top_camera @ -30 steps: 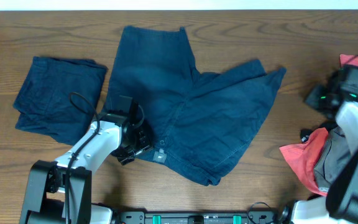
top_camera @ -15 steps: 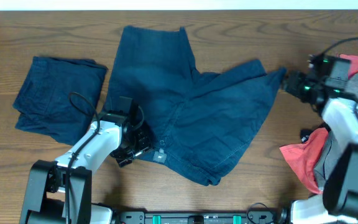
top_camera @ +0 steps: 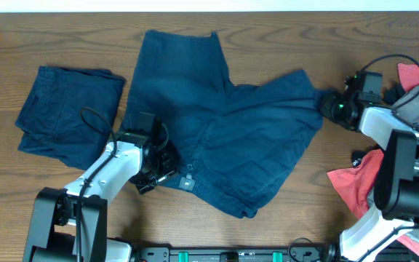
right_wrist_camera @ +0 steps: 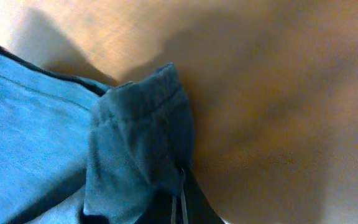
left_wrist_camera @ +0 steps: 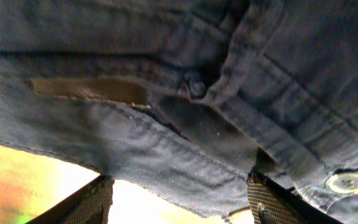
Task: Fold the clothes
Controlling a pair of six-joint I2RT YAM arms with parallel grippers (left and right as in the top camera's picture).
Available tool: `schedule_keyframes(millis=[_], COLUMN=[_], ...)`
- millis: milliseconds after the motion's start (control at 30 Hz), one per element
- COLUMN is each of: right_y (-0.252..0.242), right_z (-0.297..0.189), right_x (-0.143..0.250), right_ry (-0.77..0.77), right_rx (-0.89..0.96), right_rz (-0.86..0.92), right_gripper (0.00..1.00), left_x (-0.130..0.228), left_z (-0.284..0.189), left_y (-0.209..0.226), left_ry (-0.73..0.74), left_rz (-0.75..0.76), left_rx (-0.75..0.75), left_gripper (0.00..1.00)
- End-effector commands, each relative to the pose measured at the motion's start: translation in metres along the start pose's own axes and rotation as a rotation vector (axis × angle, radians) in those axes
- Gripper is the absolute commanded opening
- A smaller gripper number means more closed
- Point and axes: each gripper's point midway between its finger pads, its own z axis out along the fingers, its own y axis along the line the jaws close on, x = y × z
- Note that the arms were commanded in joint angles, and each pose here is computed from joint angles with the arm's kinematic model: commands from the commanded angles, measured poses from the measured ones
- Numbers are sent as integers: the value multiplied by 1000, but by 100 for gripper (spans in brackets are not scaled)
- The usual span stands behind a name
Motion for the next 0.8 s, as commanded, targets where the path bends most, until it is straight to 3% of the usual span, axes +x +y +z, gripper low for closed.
schedule_keyframes(millis=[0,233,467,633,767], right_y=[-37,-66,-71,-80,-83], right_z=[-36,-125,-152,-154,-155], right_x=[-21,-16,31,46,44], right_ry=[-79,-101,38,95,85], right_rx=[129,225,284,338,353], right_rz=[59,85,90,72,69], right_gripper=[1,1,1,1,1], left_x=[-16,-64,-117,-88,-58], left_z=[2,-7,-32,-22,-10], left_y=[6,-17,-35,-42,-23], left_ry=[-73,-252,-445,-289,-158], left_rz=[4,1,-35,-21,-51], left_rx=[-40,76,220,275,199], left_gripper=[71,70,70,70,71])
